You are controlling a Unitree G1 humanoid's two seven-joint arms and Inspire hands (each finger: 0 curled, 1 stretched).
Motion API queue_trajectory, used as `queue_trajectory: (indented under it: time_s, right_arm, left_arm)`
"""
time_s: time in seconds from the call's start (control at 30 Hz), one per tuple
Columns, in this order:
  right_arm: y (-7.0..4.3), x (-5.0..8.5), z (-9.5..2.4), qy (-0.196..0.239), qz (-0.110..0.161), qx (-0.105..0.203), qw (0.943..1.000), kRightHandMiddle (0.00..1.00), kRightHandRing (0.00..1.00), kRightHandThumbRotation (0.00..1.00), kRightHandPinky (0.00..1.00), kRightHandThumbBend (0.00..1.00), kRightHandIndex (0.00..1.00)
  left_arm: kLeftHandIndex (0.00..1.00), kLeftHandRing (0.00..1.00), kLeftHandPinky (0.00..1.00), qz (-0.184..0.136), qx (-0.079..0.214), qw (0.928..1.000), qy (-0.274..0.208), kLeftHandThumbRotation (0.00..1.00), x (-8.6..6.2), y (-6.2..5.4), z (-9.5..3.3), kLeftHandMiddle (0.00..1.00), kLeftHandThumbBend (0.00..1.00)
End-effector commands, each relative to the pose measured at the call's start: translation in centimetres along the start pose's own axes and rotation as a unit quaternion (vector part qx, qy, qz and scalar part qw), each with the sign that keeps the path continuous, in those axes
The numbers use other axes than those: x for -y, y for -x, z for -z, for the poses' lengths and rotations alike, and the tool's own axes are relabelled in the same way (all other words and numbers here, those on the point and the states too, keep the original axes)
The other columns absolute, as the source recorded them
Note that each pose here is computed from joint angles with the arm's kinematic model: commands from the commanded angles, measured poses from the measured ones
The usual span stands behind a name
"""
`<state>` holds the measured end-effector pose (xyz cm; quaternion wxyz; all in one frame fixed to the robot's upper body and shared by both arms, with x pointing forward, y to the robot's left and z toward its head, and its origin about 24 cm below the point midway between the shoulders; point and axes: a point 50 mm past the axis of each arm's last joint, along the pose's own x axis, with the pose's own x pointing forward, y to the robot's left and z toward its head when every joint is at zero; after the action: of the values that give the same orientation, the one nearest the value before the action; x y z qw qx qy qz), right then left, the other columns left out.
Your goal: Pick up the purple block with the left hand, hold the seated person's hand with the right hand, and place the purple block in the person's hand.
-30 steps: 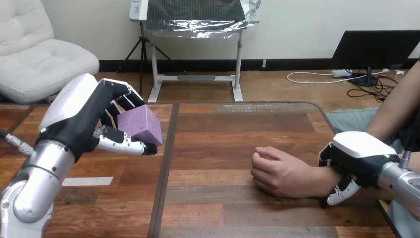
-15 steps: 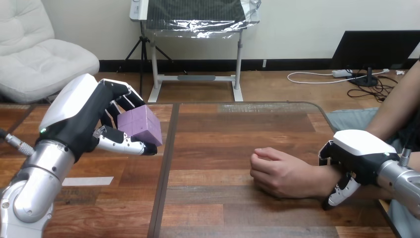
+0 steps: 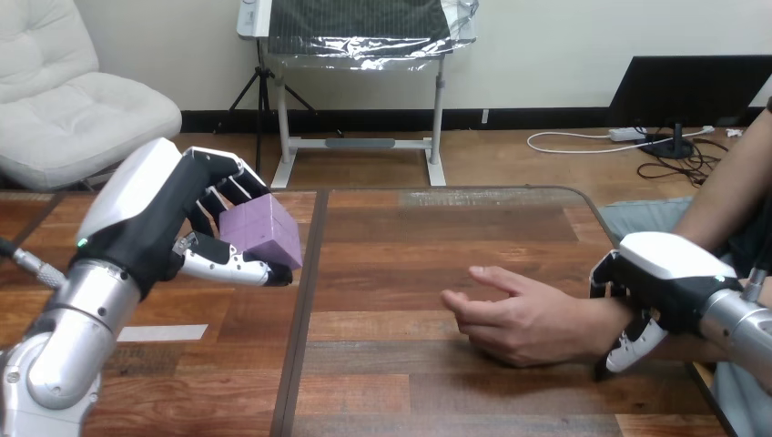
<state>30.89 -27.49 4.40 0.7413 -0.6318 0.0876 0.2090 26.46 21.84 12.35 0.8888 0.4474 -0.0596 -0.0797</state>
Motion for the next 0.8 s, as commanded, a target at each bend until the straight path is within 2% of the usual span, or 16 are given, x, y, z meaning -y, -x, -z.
queue_trajectory:
  time_s: [0.0, 0.77]
  right_arm:
    - [-0.7, -2.2, -1.8, -0.041, -0.02, 0.029, 0.9985, 0.34, 0.24, 0.0, 0.18, 0.89, 0.43]
    - [-0.7, 0.5, -2.2, -0.065, 0.031, 0.044, 0.9964, 0.37, 0.29, 0.0, 0.22, 0.86, 0.43]
  left_arm:
    - [0.46, 0.4, 0.34, -0.029, 0.021, 0.9993, 0.009, 0.0, -0.7, -1.4, -0.8, 0.44, 0.67]
    - [0.47, 0.38, 0.32, -0.023, 0.013, 0.9982, 0.055, 0.0, 1.2, -3.9, 0.0, 0.44, 0.67]
